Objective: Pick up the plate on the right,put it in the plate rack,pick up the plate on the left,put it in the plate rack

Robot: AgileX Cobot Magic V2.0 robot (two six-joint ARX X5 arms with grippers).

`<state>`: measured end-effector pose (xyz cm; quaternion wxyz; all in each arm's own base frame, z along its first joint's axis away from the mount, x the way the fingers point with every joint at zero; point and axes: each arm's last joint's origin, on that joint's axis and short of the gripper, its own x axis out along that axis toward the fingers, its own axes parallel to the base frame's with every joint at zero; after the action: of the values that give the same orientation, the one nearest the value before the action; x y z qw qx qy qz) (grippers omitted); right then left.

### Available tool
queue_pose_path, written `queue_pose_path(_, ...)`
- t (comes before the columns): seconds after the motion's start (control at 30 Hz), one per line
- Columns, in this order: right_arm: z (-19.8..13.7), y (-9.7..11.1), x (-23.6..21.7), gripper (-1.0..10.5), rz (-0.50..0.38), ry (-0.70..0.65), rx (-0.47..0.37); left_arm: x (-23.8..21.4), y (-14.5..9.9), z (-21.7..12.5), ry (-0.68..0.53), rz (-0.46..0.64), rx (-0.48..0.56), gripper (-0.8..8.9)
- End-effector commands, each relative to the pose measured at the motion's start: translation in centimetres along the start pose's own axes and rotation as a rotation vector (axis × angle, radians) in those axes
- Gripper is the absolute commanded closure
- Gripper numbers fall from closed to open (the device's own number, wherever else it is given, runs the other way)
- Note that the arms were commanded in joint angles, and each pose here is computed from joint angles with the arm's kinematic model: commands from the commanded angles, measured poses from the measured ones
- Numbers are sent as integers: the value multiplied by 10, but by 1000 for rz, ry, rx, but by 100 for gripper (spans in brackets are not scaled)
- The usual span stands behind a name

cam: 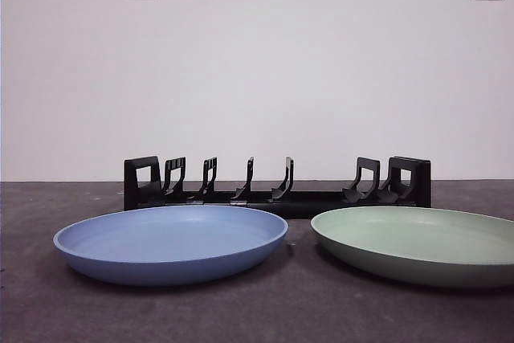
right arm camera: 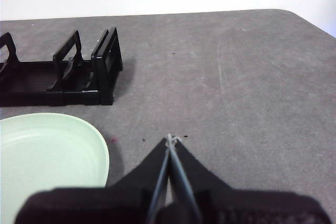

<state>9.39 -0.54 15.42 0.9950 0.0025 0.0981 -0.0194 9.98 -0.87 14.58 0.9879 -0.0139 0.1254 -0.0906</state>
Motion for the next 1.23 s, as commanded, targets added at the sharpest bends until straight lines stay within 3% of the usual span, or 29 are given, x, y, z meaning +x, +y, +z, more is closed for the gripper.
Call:
queue_pose_path(0.03, -2, 0, 1, 945, 0, -1, 4, 1, 0, -3, 3, 1, -10, 816)
queue_pose_path(0.13, -2, 0, 1, 945, 3, 0, 8, 1, 0, -3, 3, 1, -31, 816)
queue_pose_path(0.23, -2, 1, 1, 945, 41, 0, 77, 1, 0, -3, 3, 1, -67, 816)
queue_pose_path(0.37, -1, 2, 1, 950, 55, -14, 104, 1, -1, -2, -3, -32, -91, 818)
queue_pose_path(0.53, 12, 2, -3, 958, 72, -75, 211, -2, -2, 7, -25, -80, -129, 820)
queue_pose_path(0.83, 69, 2, -19, 958, 92, -142, 228, -16, -6, 58, -95, -102, -133, 820)
queue_pose_path(1.07, 122, 5, -24, 958, 163, -20, 222, -21, -10, 115, -87, -212, -123, 820)
queue_pose_path(1.23, 163, 6, -26, 958, 220, 89, 121, -20, -13, 149, -17, -282, -64, 820)
